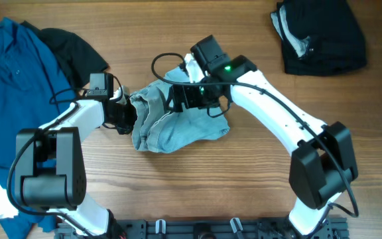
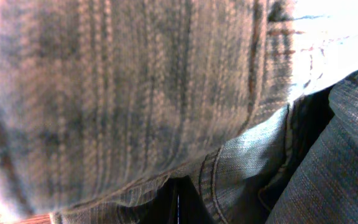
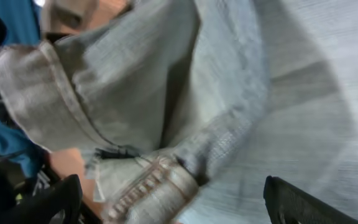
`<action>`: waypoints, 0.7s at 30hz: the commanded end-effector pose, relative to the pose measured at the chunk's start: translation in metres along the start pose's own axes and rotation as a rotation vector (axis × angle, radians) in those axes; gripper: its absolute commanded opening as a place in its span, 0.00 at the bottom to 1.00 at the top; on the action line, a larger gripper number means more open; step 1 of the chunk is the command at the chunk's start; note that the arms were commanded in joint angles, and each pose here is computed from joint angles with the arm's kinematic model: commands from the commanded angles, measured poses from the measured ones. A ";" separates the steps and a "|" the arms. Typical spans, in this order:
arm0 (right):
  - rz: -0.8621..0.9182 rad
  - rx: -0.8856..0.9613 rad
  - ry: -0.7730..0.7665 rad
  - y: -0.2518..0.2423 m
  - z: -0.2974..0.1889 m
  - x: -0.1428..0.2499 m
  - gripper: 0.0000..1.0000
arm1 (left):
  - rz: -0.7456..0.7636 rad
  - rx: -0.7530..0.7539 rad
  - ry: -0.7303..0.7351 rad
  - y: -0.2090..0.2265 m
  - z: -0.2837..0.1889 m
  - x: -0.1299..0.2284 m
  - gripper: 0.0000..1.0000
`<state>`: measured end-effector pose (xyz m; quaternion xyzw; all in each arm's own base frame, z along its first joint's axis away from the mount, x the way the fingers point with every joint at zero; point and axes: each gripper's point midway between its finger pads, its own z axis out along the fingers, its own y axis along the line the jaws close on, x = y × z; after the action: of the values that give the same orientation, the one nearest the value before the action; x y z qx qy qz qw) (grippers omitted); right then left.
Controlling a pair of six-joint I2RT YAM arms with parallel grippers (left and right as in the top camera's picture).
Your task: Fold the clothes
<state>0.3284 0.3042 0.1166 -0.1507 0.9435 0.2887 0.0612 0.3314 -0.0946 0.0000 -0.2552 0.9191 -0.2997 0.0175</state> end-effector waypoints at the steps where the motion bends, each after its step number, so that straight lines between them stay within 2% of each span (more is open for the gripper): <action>1: 0.003 -0.097 -0.010 0.016 0.003 -0.007 0.94 | -0.040 -0.142 -0.033 0.036 0.016 -0.006 0.04; 12: -0.105 -0.132 -0.043 0.045 0.024 -0.011 0.92 | -0.036 -0.138 -0.039 0.035 0.016 -0.008 0.04; 21: -0.145 -0.082 -0.086 0.049 0.054 -0.018 0.73 | -0.036 -0.138 -0.039 0.035 0.016 -0.008 0.04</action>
<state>0.3268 0.3740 0.1110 -0.2116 0.9078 0.3472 0.1030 0.3332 -0.0949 0.0001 -0.2539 0.9188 -0.3017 0.0207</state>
